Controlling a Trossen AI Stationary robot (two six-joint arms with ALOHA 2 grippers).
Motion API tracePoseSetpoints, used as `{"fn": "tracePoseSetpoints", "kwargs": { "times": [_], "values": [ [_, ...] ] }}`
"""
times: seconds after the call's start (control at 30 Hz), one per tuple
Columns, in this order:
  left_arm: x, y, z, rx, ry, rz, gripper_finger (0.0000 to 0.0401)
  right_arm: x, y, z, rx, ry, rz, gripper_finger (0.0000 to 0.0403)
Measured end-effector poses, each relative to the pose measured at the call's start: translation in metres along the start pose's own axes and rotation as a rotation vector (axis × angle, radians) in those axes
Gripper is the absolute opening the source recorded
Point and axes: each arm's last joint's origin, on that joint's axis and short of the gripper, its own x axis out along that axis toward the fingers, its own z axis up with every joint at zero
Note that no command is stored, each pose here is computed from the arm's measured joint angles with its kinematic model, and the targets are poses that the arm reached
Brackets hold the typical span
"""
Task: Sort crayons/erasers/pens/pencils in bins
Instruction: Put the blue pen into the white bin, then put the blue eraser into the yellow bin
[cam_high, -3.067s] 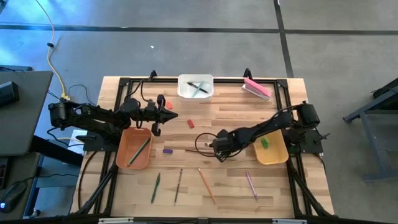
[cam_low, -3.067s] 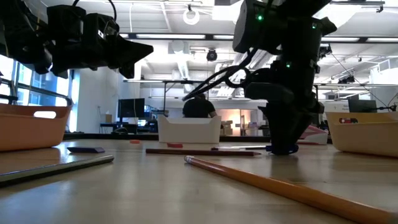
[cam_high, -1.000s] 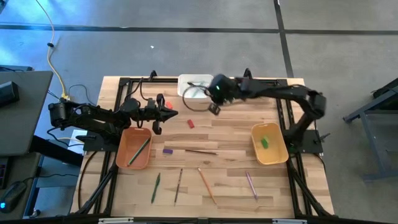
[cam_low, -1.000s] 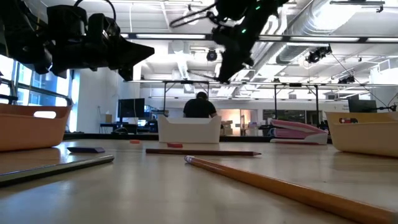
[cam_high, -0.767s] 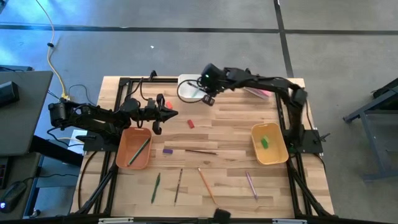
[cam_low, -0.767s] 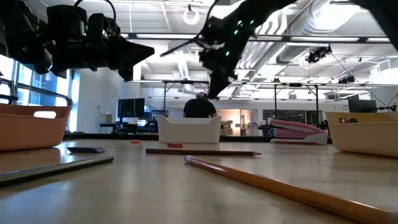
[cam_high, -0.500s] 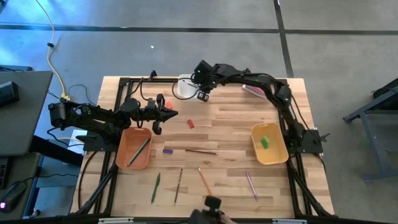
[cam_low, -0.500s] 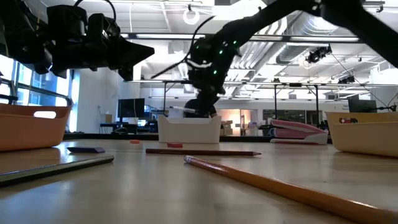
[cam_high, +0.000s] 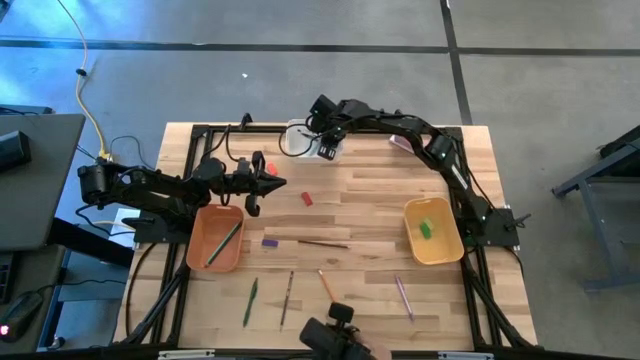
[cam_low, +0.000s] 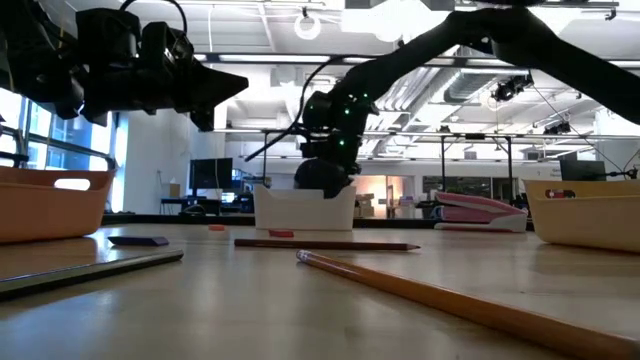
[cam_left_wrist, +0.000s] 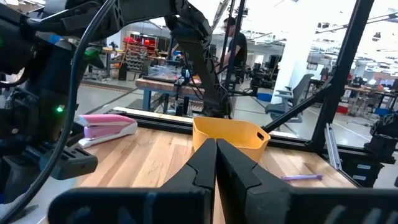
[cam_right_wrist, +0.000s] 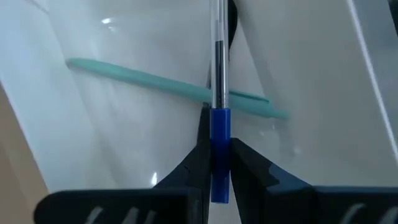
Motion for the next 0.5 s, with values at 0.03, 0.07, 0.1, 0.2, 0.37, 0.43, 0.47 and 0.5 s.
{"fn": "tracePoseSetpoints", "kwargs": {
  "times": [0.03, 0.07, 0.1, 0.2, 0.37, 0.43, 0.47, 0.5],
  "values": [
    [0.0, 0.0, 0.0, 0.0, 0.0, 0.0, 0.0, 0.0, 0.0, 0.001, 0.0, -0.006, -0.001, 0.0037],
    [0.0, 0.0, 0.0, 0.0, 0.0, 0.0, 0.0, 0.0, 0.0, 0.001, -0.001, -0.008, -0.002, 0.0037],
    [0.0, 0.0, 0.0, 0.0, 0.0, 0.0, 0.0, 0.0, 0.0, 0.001, -0.001, -0.007, -0.001, 0.0039],
    [0.0, 0.0, 0.0, 0.0, 0.0, 0.0, 0.0, 0.0, 0.0, 0.001, -0.001, -0.006, -0.001, 0.0052],
    [0.0, 0.0, 0.0, -0.001, 0.0, -0.001, 0.0, -0.002, 0.0, 0.0, -0.004, 0.002, 0.001, 0.0075],
    [0.0, 0.0, 0.0, -0.004, 0.0, -0.001, 0.0, -0.008, 0.001, 0.0, -0.007, 0.009, 0.0, 0.0077],
    [0.0, 0.0, 0.0, -0.004, 0.0, -0.001, 0.0, -0.012, 0.001, 0.0, -0.008, 0.019, 0.003, 0.0077],
    [0.0, 0.0, 0.0, -0.004, 0.0, -0.001, 0.0, -0.016, 0.001, 0.002, -0.011, 0.019, 0.003, 0.0077]
  ]
}}
